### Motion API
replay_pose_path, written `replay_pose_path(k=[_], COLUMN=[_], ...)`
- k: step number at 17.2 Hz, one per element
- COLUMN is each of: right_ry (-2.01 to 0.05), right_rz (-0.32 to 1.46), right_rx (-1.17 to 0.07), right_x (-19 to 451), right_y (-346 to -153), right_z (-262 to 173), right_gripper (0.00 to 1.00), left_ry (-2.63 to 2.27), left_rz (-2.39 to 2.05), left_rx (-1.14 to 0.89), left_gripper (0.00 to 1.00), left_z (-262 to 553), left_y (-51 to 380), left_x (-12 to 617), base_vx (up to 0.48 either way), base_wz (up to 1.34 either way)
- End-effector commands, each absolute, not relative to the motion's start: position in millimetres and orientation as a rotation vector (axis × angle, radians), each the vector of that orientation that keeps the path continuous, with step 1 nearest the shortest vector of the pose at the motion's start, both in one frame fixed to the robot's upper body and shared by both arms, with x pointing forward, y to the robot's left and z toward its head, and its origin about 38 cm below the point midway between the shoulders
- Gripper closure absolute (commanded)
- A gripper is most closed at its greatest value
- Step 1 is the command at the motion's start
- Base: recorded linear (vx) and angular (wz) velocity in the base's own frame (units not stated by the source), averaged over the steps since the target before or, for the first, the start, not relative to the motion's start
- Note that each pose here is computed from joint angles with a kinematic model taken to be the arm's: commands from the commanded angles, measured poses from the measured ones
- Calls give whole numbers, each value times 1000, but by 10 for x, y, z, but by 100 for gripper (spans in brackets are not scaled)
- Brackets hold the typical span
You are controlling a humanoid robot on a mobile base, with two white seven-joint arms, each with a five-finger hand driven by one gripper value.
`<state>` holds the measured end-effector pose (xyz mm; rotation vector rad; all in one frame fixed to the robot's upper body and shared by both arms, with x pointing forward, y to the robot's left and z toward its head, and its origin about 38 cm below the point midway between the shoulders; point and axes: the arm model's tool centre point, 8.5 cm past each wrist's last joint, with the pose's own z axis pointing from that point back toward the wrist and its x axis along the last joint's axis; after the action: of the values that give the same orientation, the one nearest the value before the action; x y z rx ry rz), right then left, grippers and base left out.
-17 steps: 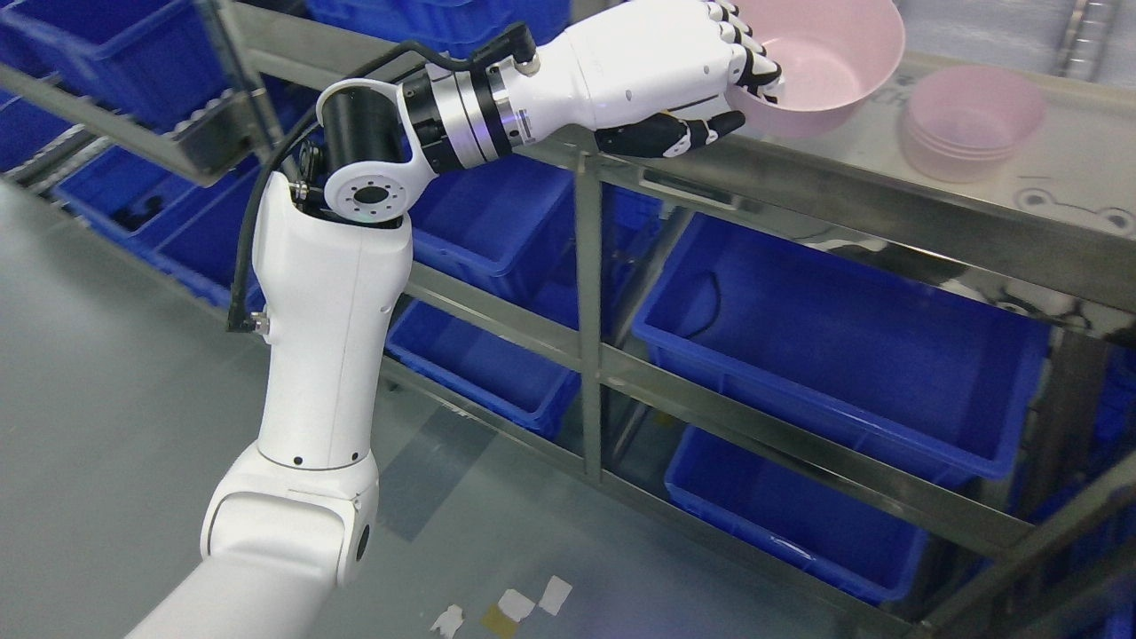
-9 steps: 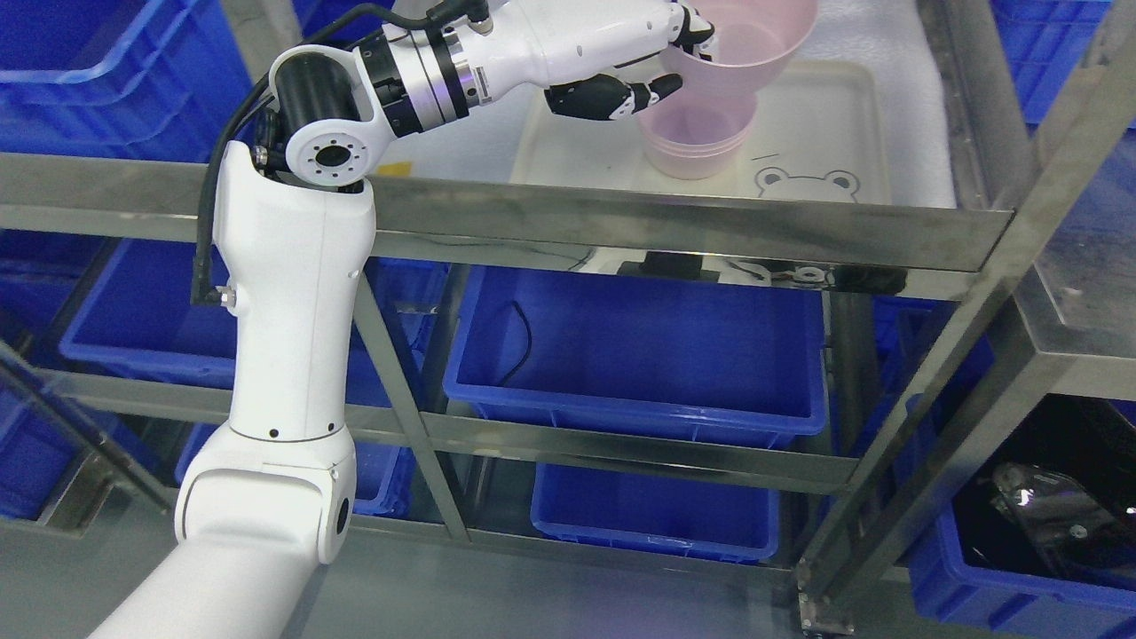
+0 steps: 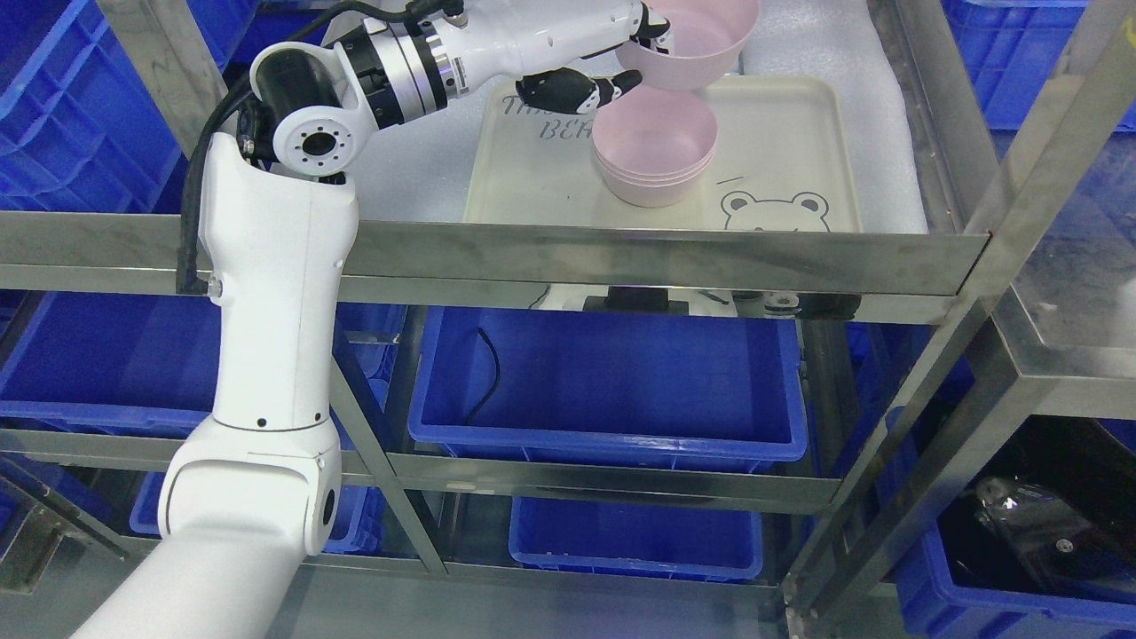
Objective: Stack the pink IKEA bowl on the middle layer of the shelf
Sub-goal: 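Move the held bowl over the pink bowl stack on the tray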
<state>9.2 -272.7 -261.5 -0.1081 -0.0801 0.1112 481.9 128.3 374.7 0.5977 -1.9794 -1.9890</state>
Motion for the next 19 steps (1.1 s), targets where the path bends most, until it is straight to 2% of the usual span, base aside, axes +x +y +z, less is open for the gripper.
replay_pose_path(k=[1,10,19], right_ry=[-73,-73,-73], right_rz=[112,112,111], right_rx=[-125,-125,-125], right_x=[3,3,3], right_y=[-2838,-2838,-2838], right_z=[-2607,-2607,-2607], right_gripper=[0,0,0], left_ry=[-1899,-1693,-1756], left_rz=[-2044,-2176,-2238], left_rx=[573,428,465], left_gripper=[98,97,97], left_z=[3581,3071,3219], left_y=[1158,809,658], left_x=[4894,5108,5027], base_vx=[58,63,11], base_wz=[0,73,44])
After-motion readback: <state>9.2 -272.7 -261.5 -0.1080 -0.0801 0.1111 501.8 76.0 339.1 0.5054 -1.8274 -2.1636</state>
